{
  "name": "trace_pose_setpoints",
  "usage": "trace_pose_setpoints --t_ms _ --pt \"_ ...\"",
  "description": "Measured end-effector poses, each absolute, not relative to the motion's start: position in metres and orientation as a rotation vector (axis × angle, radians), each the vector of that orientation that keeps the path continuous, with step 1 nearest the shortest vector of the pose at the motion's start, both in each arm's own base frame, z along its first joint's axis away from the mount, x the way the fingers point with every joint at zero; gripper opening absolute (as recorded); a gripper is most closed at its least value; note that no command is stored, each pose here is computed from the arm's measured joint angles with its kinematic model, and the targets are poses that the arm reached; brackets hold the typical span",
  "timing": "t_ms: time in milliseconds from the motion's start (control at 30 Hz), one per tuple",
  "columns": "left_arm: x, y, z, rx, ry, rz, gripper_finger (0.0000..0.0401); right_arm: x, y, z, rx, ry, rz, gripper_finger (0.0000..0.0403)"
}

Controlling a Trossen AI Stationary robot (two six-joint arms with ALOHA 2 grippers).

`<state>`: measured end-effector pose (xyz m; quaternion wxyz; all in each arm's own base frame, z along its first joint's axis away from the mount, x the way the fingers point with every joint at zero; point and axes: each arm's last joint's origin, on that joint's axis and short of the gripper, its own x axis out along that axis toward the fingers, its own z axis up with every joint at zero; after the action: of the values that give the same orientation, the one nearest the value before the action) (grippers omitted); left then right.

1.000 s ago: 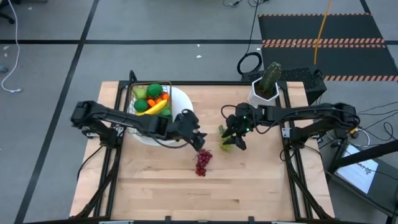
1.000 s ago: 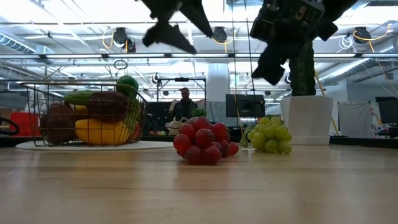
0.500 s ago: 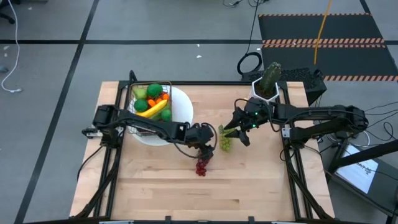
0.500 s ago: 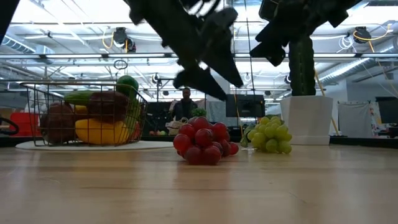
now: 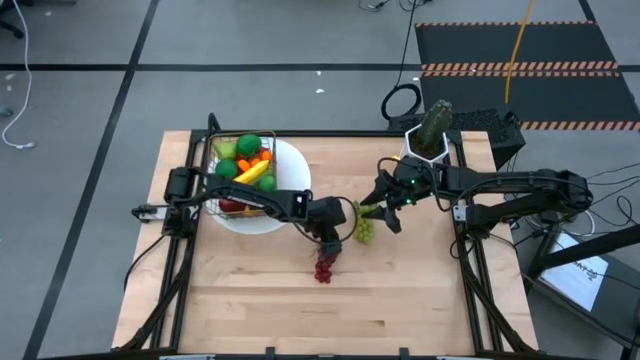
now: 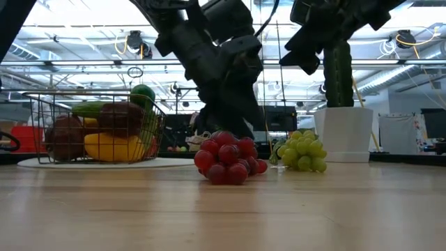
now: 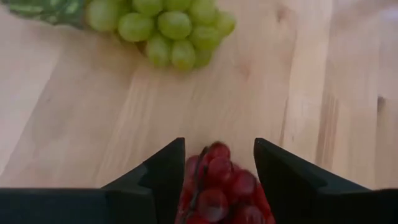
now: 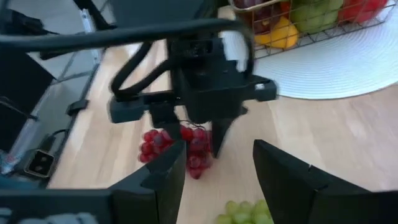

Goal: Build produce basket
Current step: Put the red grapes into the wire basket

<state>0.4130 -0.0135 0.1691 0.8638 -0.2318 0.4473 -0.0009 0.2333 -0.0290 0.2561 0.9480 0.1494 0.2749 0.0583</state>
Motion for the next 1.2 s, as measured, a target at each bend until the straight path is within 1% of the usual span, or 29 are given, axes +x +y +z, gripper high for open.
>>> trace_pose_setpoints --t_ms 233,667,767,900,933,1033,1200 --pt "0.413 -0.013 0.162 -0.479 0.967 -0.011 0.0167 0.234 -0.033 0.257 0.299 0.545 0.083 0.0180" --pt "0.417 -0.011 0.144 -0.479 0.991 0.005 0.0107 0.233 -0.039 0.258 0.300 0.533 0.063 0.0180" --pt "0.417 -0.008 0.144 -0.478 0.995 0.024 0.0080 0.233 -0.039 0.258 0.299 0.534 0.066 0.0180" --pt "0.416 -0.006 0.144 -0.484 1.000 0.034 0.0017 0.233 -0.039 0.257 0.299 0.534 0.066 0.0181" --pt "0.416 -0.006 0.144 -0.500 1.000 0.040 0.0011 0.233 -0.039 0.257 0.299 0.534 0.066 0.0181" --pt "0.415 -0.006 0.151 -0.531 0.991 0.047 0.0011 0.233 -0.039 0.257 0.300 0.534 0.069 0.0181" --pt "0.408 -0.005 0.181 -0.514 0.928 0.062 0.0006 0.233 -0.039 0.258 0.288 0.533 0.073 0.0181"
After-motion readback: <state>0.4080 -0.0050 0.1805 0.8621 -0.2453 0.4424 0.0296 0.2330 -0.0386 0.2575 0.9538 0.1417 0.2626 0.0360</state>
